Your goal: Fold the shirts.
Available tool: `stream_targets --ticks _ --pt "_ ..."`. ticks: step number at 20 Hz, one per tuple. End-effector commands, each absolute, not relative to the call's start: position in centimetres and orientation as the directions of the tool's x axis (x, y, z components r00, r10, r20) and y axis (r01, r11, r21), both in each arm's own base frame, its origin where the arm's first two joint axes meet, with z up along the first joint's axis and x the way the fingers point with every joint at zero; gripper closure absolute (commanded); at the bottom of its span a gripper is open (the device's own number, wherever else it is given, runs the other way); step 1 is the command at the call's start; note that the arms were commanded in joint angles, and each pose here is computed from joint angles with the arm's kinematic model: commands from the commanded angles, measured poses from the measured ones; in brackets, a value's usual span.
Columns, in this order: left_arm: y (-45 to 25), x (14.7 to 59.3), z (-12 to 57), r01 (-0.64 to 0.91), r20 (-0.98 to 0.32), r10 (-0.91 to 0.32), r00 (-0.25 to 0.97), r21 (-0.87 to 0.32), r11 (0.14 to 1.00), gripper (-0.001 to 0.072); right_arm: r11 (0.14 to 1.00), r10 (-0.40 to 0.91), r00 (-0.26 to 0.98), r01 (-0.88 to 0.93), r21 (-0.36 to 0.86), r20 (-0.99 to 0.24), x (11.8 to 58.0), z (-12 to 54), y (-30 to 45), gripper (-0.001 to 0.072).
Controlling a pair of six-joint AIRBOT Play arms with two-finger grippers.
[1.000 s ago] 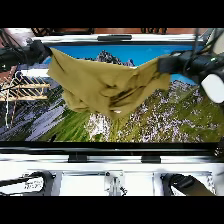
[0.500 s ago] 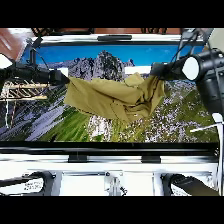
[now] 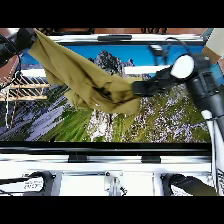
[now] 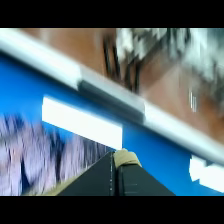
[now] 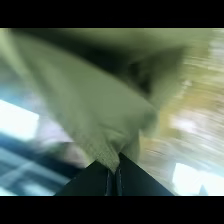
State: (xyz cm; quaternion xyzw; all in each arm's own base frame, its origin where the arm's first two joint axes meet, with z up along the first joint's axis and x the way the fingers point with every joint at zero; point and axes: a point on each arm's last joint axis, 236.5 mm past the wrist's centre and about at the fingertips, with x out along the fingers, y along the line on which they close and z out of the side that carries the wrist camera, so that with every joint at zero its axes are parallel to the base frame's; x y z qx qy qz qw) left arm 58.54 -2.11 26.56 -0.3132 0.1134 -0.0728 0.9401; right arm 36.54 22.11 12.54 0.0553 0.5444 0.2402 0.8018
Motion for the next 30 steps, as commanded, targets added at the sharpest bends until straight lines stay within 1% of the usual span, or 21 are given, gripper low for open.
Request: stream_targets --ticks 1,2,3,4,6,7,8,9,11,12,14,17,19,20,21,23,25,26,28,29,30 --pt "-1.7 60.1 23.5 0.019 -0.216 -0.204 0.955 -0.642 0.767 0.0616 0.751 0.642 0.324 -0.449 0.484 -0.695 36.6 14.4 31.9 0.0653" --pt "-3.2 59.7 20.5 0.008 -0.308 -0.268 0.913 -0.644 0.765 0.041 0.753 0.646 0.345 -0.436 0.493 -0.681 37.1 13.8 33.5 0.0653" --pt "-4.5 59.1 17.9 -0.001 -0.386 -0.324 0.864 -0.645 0.764 0.0119 0.756 0.645 0.346 -0.415 0.505 -0.681 37.3 12.9 34.6 0.0653" --pt "-5.6 58.2 15.8 -0.008 -0.451 -0.374 0.81 -0.647 0.763 -0.0013 0.759 0.642 0.331 -0.397 0.516 -0.691 37.3 11.6 35.6 0.0652" --pt "-7.6 55.8 13.1 -0.004 -0.547 -0.459 0.7 -0.646 0.764 -0.0013 0.763 0.631 0.275 -0.391 0.515 -0.726 36.5 8.6 37.2 0.064" --pt "-8.2 54.6 12.6 -0.002 -0.578 -0.49 0.653 -0.648 0.762 -0.0013 0.762 0.628 0.254 -0.395 0.513 -0.736 36.2 7.6 37.8 0.0558" --pt "-8.8 53.0 12.1 0.002 -0.611 -0.523 0.595 -0.649 0.761 -0.0013 0.754 0.635 0.24 -0.402 0.52 -0.734 35.9 7.4 38.2 0.0293" --pt "-9.4 51.1 11.5 0.004 -0.646 -0.556 0.524 -0.651 0.759 -0.0013 0.74 0.645 0.227 -0.423 0.523 -0.73 35.7 7.8 38.2 0.0186" --pt "-10.7 46.6 10.2 0.037 -0.708 -0.62 0.34 -0.648 0.761 -0.0013 0.753 0.61 0.226 -0.466 0.466 -0.76 36.1 9.2 35.5 0.0186" --pt "-11.5 44.2 9.6 0.063 -0.728 -0.643 0.237 -0.649 0.758 -0.0013 0.781 0.562 0.25 -0.475 0.406 -0.788 36.8 10.3 32.7 0.0186" --pt "-13.2 40.3 8.2 0.075 -0.743 -0.665 0.072 -0.661 0.746 -0.0013 0.848 0.466 0.334 -0.432 0.306 -0.819 38.6 12.8 26.2 0.0186" --pt "-16.2 35.4 5.4 0.046 -0.737 -0.668 -0.102 -0.674 0.737 -0.0013 0.931 0.346 0.454 -0.278 0.239 -0.821 41.5 15.1 16.7 0.0186" --pt "-18.5 32.3 3.1 0.037 -0.734 -0.657 -0.173 -0.671 0.74 -0.0013 0.954 0.297 0.46 -0.184 0.237 -0.837 42.9 14.1 12.4 0.0186" --pt "-19.6 31.2 1.9 0.036 -0.737 -0.651 -0.182 -0.666 0.745 -0.0013 0.958 0.284 0.442 -0.158 0.238 -0.851 43.3 13.1 11.1 0.0177" --pt "-20.7 30.5 0.9 0.04 -0.741 -0.646 -0.184 -0.662 0.748 -0.0013 0.956 0.291 0.409 -0.156 0.247 -0.865 43.6 11.8 10.6 0.0089" --pt "-23.2 29.9 -0.5 0.05 -0.738 -0.653 -0.169 -0.668 0.742 -0.0013 0.941 0.337 0.338 -0.16 0.299 -0.879 44.1 9.1 11.6 0.0089" --pt "-25.2 30.9 -1.3 0.078 -0.748 -0.656 -0.102 -0.663 0.744 -0.0013 0.917 0.398 0.274 -0.143 0.372 -0.875 44.7 6.3 13.3 0.0088" --pt "-25.9 31.6 -1.4 0.082 -0.75 -0.658 -0.065 -0.662 0.745 -0.0013 0.905 0.425 0.252 -0.128 0.405 -0.869 45.1 5.1 14.0 0.0088" --pt "-27.0 32.6 -1.7 0.069 -0.751 -0.66 -0.013 -0.659 0.749 -0.0011 0.898 0.44 0.232 -0.093 0.431 -0.867 46.3 2.3 14.6 0.0089" --pt "-27.3 32.9 -1.9 0.072 -0.752 -0.659 0.003 -0.657 0.75 0.0037 0.896 0.442 0.229 -0.073 0.438 -0.867 46.9 1.1 14.7 0.0088" --pt "-27.5 33.3 -2.0 0.075 -0.752 -0.659 0.018 -0.656 0.751 0.0156 0.89 0.452 0.221 -0.055 0.452 -0.864 47.3 0.0 15.0 0.0088"
